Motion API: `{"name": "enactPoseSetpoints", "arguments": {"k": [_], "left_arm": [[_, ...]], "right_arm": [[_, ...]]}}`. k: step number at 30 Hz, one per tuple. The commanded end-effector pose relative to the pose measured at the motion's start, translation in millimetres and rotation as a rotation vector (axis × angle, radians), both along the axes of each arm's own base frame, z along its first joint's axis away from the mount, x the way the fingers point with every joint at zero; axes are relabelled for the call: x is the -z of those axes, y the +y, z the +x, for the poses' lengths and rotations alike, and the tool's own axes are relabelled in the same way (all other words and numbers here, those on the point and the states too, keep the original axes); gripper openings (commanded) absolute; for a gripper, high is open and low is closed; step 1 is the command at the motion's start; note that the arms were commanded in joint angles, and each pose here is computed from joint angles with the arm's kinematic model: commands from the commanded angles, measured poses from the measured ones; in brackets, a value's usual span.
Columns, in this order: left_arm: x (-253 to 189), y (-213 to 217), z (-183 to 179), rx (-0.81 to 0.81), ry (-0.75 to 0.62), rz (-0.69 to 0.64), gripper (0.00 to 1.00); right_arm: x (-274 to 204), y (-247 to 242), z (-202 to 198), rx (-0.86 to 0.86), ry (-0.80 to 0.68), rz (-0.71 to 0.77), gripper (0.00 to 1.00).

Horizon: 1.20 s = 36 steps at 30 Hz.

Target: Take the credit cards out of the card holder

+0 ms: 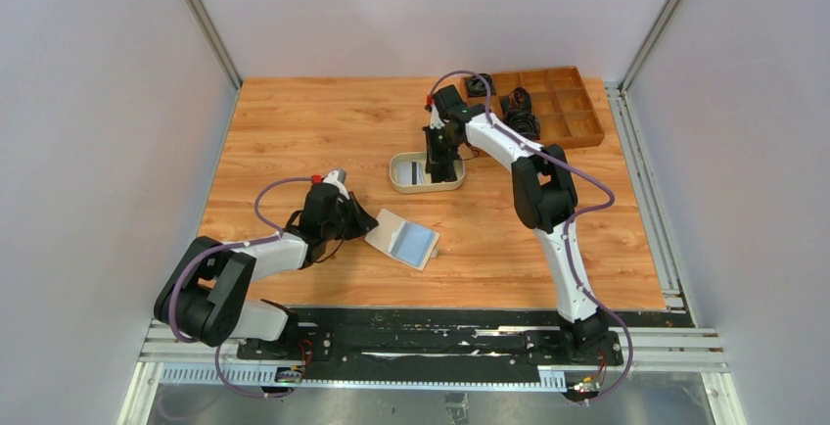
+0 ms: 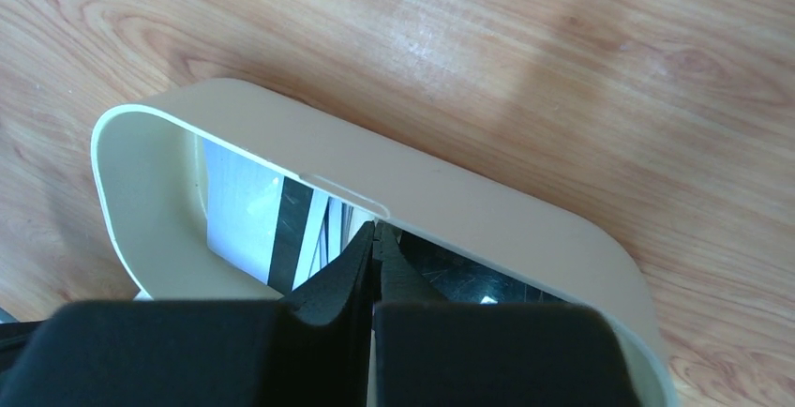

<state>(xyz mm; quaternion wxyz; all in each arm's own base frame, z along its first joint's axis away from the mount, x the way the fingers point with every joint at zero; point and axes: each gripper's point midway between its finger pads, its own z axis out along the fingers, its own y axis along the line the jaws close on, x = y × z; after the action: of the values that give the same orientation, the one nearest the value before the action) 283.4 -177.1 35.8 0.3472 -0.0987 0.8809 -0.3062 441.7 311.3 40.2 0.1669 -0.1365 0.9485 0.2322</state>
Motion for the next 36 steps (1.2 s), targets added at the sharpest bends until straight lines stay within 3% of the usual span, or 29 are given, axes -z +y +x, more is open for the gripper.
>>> {"name": "enactPoseSetpoints", "arguments": {"k": [1, 4, 13, 36], "left_arm": [[-2, 4, 4, -0.006, -0.019, 0.022, 0.00], [-2, 4, 4, -0.007, -0.021, 0.022, 0.00], [-4, 5, 3, -0.007, -0.025, 0.021, 0.00], [-1, 9, -1, -0.016, -0.021, 0.037, 0.00]], "right_arm": [[5, -13, 7, 0.024, -0.013, -0.075, 0.00], [4, -16, 8, 0.024, -0.030, -0.109, 0.01], [0, -12, 5, -0.004, -0.066, -0.171, 0.25], [14, -9, -10, -0.011, -0.070, -0.286, 0.27]]}}
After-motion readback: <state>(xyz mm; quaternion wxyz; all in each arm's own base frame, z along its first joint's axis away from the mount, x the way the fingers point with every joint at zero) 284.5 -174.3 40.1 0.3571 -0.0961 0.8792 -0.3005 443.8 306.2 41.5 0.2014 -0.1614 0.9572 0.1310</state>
